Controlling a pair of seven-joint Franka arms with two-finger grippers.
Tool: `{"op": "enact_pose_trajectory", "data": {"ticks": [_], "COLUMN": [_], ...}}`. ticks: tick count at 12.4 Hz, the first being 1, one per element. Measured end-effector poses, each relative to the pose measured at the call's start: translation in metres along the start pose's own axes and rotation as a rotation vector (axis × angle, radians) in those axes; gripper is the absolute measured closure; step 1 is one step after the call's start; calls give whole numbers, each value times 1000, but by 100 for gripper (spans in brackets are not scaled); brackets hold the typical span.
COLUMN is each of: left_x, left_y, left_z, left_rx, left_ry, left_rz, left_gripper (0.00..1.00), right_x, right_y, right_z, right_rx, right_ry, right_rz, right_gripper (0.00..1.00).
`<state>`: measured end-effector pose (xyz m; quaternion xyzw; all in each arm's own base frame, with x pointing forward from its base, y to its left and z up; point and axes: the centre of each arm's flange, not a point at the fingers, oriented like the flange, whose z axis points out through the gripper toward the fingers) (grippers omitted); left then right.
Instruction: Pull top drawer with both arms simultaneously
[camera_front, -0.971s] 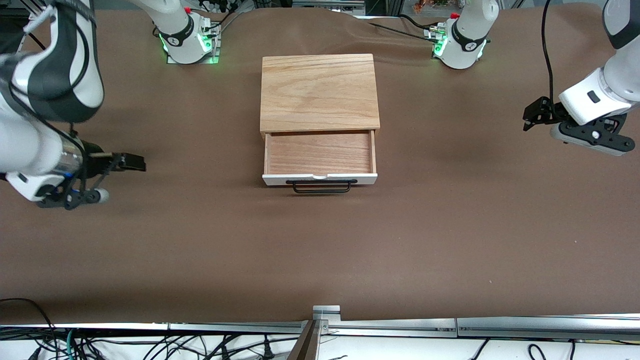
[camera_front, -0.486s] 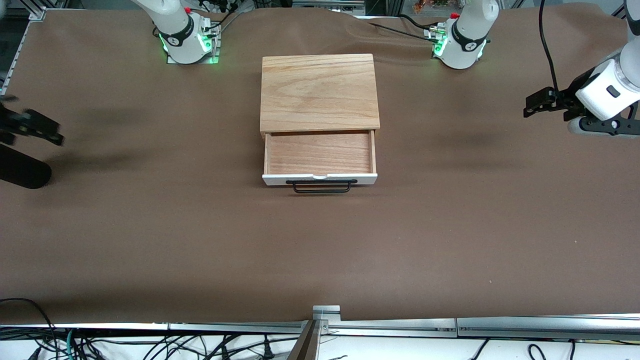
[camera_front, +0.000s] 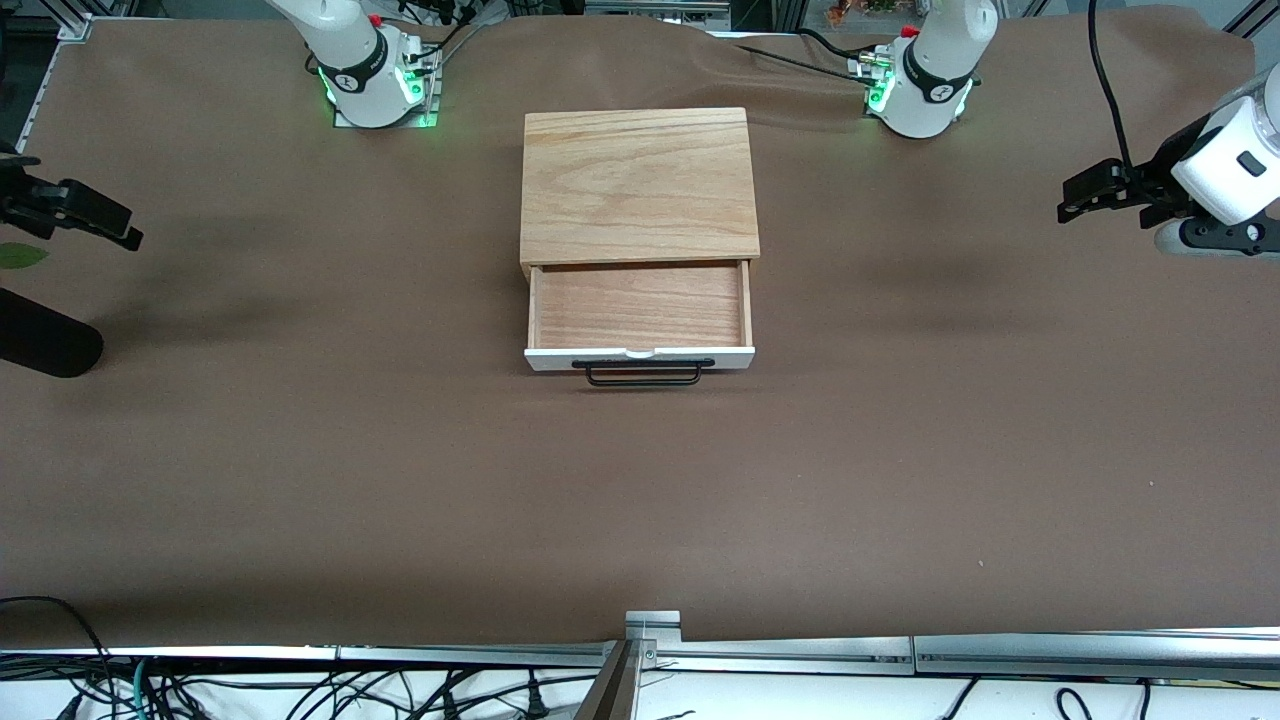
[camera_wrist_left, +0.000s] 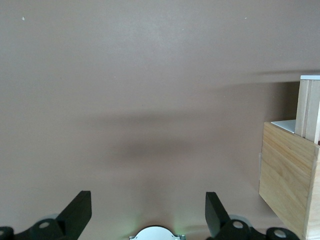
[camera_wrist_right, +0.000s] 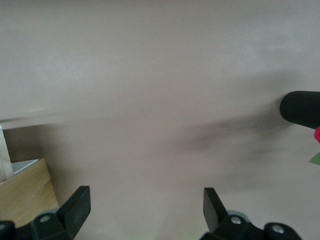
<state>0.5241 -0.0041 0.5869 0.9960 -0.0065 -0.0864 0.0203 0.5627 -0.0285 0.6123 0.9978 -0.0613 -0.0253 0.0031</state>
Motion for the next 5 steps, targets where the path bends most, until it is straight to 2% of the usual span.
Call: {"op": "enact_pose_trajectory", "data": {"ticks": [5], "left_x": [0], "left_y": [-1], "left_z": [0], "left_rx": [0], "left_ry": [-1], "left_rz": [-5], "left_gripper": [0], "right_x": [6], "right_y": [2], "right_z": [6], "right_rx": [-10], "right_ry": [-3], "right_rz": [-66], "right_gripper": [0]}}
